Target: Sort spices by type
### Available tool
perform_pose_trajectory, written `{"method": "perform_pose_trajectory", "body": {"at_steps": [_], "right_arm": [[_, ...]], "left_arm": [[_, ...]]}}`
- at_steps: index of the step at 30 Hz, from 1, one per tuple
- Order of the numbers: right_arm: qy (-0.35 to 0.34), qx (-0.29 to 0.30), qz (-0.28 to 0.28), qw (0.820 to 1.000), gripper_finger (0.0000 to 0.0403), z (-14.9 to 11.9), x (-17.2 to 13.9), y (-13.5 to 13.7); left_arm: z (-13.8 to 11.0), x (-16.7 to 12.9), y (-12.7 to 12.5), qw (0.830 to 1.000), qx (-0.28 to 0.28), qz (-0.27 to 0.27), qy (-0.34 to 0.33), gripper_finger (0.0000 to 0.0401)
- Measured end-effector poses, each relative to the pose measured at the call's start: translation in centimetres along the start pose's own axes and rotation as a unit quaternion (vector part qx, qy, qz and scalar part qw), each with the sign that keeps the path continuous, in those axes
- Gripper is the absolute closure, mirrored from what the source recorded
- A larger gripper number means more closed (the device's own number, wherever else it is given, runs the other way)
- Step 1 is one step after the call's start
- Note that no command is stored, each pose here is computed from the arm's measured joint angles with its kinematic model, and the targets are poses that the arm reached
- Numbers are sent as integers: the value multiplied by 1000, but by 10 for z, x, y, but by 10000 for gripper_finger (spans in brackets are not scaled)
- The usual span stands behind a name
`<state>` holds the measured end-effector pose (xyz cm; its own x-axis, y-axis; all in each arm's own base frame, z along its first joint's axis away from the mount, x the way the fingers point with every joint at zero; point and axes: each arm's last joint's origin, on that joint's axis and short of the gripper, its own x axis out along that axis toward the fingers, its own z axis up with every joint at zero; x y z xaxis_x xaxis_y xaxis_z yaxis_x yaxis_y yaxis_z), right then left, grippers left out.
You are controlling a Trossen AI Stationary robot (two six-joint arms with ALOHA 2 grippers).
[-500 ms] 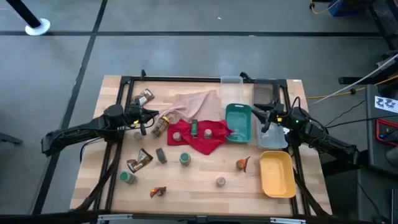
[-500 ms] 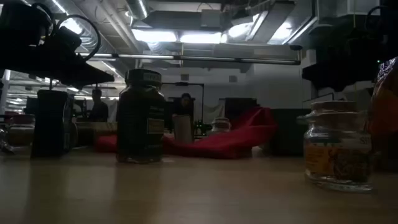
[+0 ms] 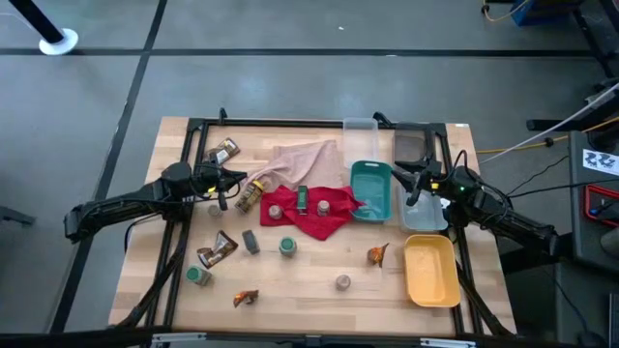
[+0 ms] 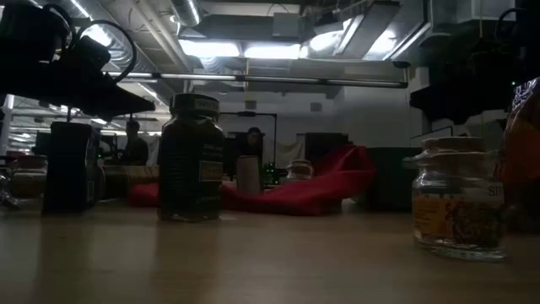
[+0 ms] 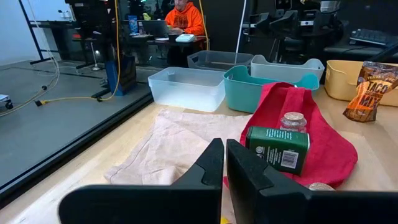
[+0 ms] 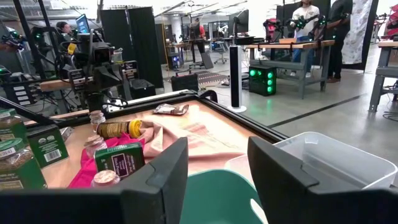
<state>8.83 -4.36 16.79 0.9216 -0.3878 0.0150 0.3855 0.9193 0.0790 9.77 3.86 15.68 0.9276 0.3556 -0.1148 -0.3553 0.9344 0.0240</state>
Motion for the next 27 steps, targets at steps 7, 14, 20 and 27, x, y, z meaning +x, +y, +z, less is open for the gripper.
{"method": "perform_pose_trajectory", "body": {"at_steps": [7,14,20,27], "right_arm": [[0,0,0,1000,235,0,0,0],[-1,0,0,1000,235,0,0,0],[-4,0,2,1000,235,1,0,0],[-6,0,2,1000,235,1,0,0]], "left_arm": [[0,0,0,1000,0,0,0,396],[0,0,0,1000,0,0,0,396],[0,0,0,1000,0,0,0,396],[0,0,0,1000,0,0,0,396]]}}
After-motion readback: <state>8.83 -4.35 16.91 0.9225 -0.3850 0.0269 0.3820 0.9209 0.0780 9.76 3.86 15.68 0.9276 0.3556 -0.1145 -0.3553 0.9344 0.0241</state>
